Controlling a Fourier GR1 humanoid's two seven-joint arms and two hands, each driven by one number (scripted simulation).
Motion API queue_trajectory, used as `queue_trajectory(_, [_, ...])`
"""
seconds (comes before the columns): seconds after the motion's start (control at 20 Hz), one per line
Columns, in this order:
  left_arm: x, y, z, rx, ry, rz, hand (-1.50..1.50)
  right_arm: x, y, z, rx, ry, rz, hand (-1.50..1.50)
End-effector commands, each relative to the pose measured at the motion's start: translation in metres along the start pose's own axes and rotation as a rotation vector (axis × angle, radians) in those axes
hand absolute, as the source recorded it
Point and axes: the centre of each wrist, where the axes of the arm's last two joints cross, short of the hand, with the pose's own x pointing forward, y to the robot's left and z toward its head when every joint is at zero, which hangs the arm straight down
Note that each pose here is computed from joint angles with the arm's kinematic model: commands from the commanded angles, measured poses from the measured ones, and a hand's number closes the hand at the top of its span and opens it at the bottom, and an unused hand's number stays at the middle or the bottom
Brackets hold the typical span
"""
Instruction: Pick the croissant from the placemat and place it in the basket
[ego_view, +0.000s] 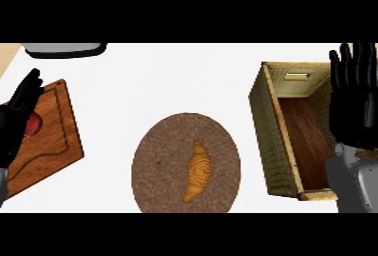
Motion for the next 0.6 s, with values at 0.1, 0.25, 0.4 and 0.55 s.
queue_trajectory(0.1, [-0.017,-0.033,-0.009,-0.039,0.093,0.052,0.0,-0.033,0.014,0.033,0.231,0.108,-0.048,1.5])
queue_trajectory(0.25, [-0.036,-0.06,-0.001,-0.077,0.163,0.098,0.0,-0.043,0.032,0.036,0.48,0.182,-0.057,1.5])
queue_trajectory(0.4, [-0.035,-0.063,-0.003,-0.134,0.208,0.142,0.0,-0.012,0.104,0.058,0.662,-0.216,-0.257,1.5])
queue_trajectory(0.55, [-0.03,-0.069,-0.007,-0.14,0.227,0.153,0.0,-0.012,0.136,0.092,0.578,-0.315,0.015,-1.5])
